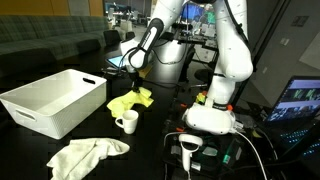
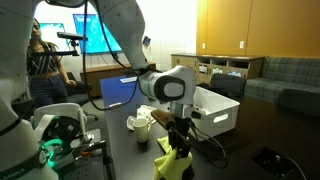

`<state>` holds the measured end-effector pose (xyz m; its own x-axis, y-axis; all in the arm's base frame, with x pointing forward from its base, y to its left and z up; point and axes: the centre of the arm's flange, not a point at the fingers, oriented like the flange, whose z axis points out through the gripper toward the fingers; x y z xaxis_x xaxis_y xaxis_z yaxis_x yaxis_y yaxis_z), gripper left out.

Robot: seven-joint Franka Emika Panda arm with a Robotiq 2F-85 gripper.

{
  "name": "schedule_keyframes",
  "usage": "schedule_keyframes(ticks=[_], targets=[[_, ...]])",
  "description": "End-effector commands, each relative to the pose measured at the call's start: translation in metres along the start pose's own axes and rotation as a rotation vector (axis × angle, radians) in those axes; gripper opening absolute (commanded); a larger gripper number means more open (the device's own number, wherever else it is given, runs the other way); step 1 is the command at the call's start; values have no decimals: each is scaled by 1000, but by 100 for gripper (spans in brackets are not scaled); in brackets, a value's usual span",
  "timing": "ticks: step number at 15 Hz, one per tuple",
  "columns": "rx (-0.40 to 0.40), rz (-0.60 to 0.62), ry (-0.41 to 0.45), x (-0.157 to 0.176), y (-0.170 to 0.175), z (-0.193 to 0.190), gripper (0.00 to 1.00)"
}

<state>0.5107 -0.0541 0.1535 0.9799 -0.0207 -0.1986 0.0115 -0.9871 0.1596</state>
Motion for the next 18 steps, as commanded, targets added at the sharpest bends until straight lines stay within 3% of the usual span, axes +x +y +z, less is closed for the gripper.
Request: schedule_keyframes(ticks=[1,8,13,18], targets=[[-95,69,79,-15,11,-72,5],[-287,39,253,-54,10,-186,5],[-444,-213,336,-81,-5,-247,5],[-517,-319,391,-86,-25,-292,4]])
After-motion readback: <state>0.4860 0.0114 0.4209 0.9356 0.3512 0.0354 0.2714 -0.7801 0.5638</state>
